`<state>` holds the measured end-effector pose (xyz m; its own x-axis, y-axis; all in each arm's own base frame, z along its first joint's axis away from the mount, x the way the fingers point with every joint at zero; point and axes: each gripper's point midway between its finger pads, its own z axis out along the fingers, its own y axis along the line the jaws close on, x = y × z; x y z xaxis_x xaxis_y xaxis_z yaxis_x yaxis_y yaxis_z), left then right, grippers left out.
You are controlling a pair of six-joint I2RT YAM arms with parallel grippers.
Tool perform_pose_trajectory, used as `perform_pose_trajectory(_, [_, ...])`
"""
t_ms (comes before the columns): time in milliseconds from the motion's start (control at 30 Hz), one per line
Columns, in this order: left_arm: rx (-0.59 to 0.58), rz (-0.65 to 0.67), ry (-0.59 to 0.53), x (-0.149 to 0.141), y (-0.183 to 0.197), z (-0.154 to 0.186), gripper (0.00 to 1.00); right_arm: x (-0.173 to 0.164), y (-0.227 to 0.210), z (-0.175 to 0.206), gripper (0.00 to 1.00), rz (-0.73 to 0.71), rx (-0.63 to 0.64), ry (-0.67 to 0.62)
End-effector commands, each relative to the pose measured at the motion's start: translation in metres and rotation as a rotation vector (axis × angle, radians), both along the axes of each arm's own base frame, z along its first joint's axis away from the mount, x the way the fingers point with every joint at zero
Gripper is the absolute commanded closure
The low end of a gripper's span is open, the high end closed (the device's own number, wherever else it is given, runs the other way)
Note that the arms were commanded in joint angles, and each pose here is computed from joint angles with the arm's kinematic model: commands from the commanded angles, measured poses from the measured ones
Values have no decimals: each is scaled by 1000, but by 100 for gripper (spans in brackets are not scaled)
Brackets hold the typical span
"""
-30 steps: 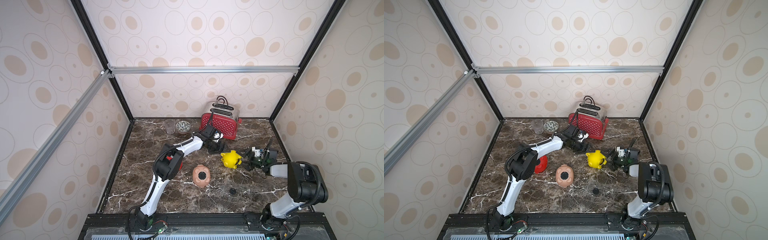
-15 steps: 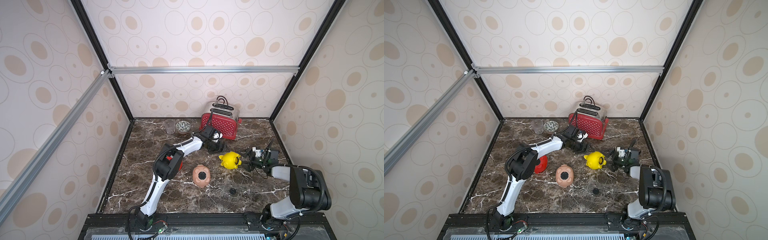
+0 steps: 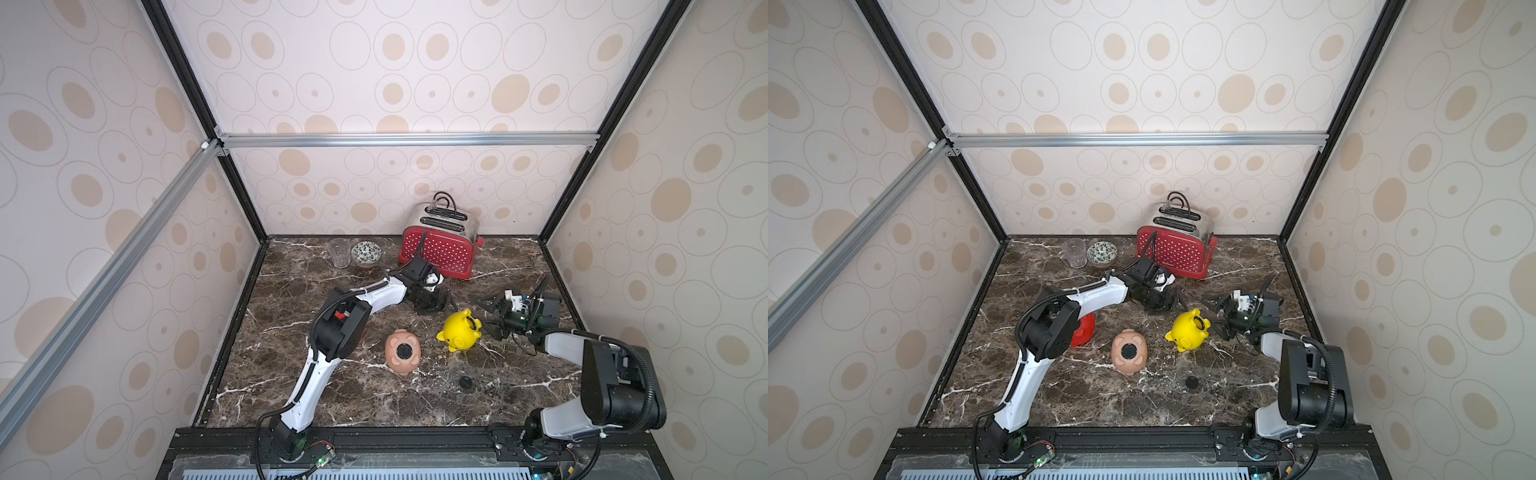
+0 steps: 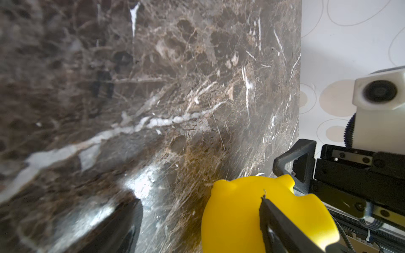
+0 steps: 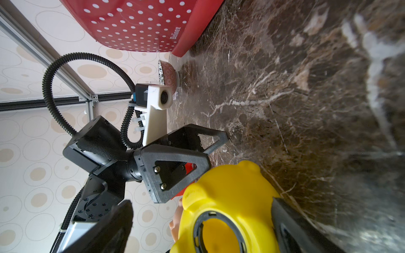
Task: Close piggy banks
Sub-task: Turn over the piggy bank at the center of the board.
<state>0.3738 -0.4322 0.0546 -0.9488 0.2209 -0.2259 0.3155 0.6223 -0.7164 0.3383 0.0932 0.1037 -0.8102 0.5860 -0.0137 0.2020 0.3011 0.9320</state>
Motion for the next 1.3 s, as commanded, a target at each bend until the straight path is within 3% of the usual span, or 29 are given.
perform_pose_trajectory(0, [20,-11,11,-5,-1,-9,16,3,1,13,0,13,4,-33])
perform_pose_trajectory(1267, [50,46,-8,14,17,-9,12,6,16,31,0,65,23,-50])
